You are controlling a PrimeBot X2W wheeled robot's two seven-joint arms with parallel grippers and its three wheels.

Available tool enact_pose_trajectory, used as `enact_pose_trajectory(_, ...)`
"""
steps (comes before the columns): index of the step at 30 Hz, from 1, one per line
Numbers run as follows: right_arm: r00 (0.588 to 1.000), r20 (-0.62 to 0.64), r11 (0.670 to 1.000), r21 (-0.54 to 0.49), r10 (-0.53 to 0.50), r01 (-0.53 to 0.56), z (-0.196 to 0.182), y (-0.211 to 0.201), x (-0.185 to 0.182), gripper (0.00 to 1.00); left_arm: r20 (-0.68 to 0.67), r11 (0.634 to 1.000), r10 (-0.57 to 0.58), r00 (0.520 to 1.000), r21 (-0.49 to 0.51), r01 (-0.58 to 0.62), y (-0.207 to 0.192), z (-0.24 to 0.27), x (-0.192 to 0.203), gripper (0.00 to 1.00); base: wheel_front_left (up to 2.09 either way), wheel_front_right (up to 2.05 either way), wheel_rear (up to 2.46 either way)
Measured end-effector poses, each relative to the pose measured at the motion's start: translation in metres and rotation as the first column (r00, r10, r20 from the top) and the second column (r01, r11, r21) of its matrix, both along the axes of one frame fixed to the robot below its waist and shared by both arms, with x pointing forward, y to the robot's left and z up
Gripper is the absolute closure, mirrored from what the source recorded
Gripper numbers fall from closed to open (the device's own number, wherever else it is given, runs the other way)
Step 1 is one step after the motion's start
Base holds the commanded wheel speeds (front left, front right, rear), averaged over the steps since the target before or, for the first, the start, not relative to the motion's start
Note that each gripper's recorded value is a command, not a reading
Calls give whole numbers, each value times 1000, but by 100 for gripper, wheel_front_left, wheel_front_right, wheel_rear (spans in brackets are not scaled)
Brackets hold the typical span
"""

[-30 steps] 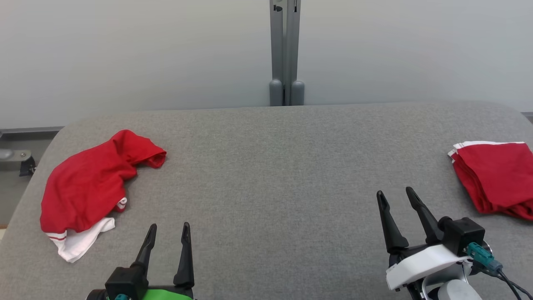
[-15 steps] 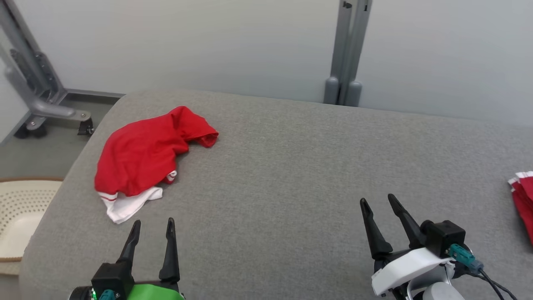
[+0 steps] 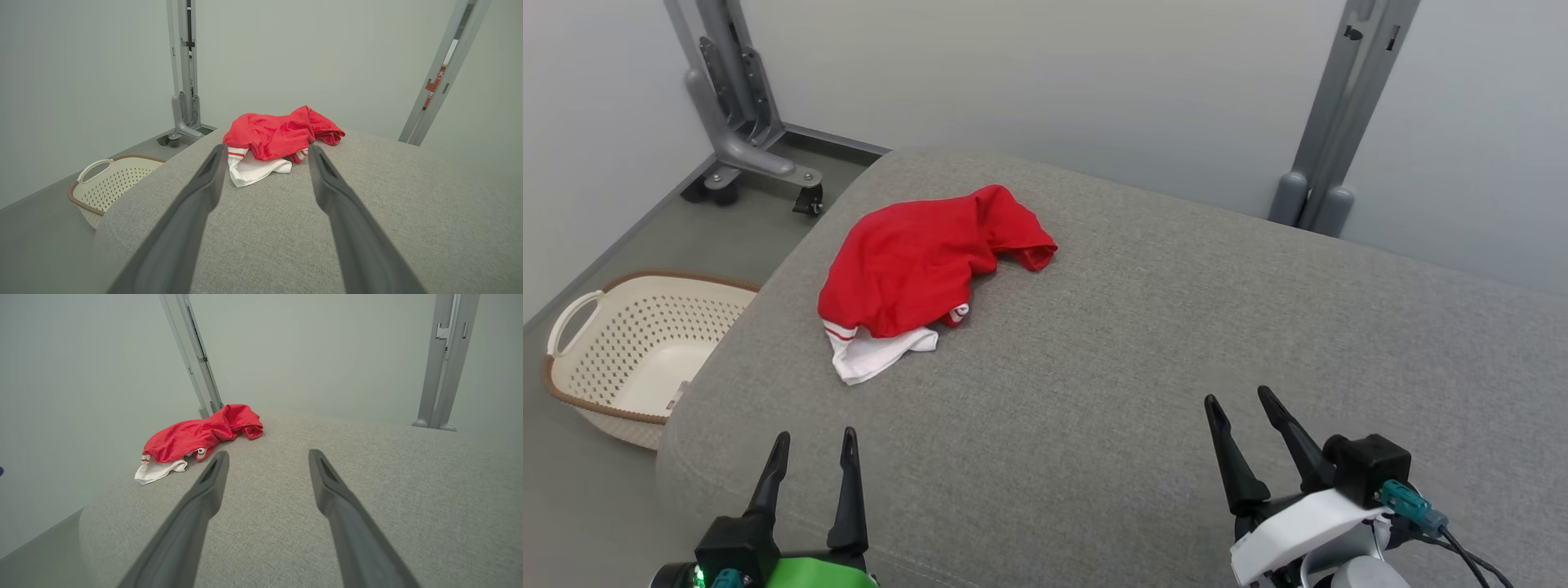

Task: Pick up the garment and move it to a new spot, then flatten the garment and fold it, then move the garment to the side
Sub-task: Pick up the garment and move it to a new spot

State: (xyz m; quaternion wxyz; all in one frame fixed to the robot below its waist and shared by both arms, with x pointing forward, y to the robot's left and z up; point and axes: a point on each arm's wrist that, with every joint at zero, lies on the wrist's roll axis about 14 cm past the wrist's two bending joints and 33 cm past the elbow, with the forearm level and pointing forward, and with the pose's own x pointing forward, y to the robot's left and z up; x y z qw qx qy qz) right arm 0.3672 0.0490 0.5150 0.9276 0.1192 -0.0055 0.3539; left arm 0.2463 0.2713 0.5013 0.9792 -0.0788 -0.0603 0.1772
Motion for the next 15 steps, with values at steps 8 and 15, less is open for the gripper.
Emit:
enact_pose_trajectory(8,999,-6,999,4,45,-45,-1,16,-3,0,-2,999,39,999,2,-39,9,0,-9,0,0,0,0)
enact_pose_trajectory(15,999,-20,999,6,46,-46,-5,16,-1,0,-36,998,64,997,0,-64,15,-8,-6,0,0,0,0)
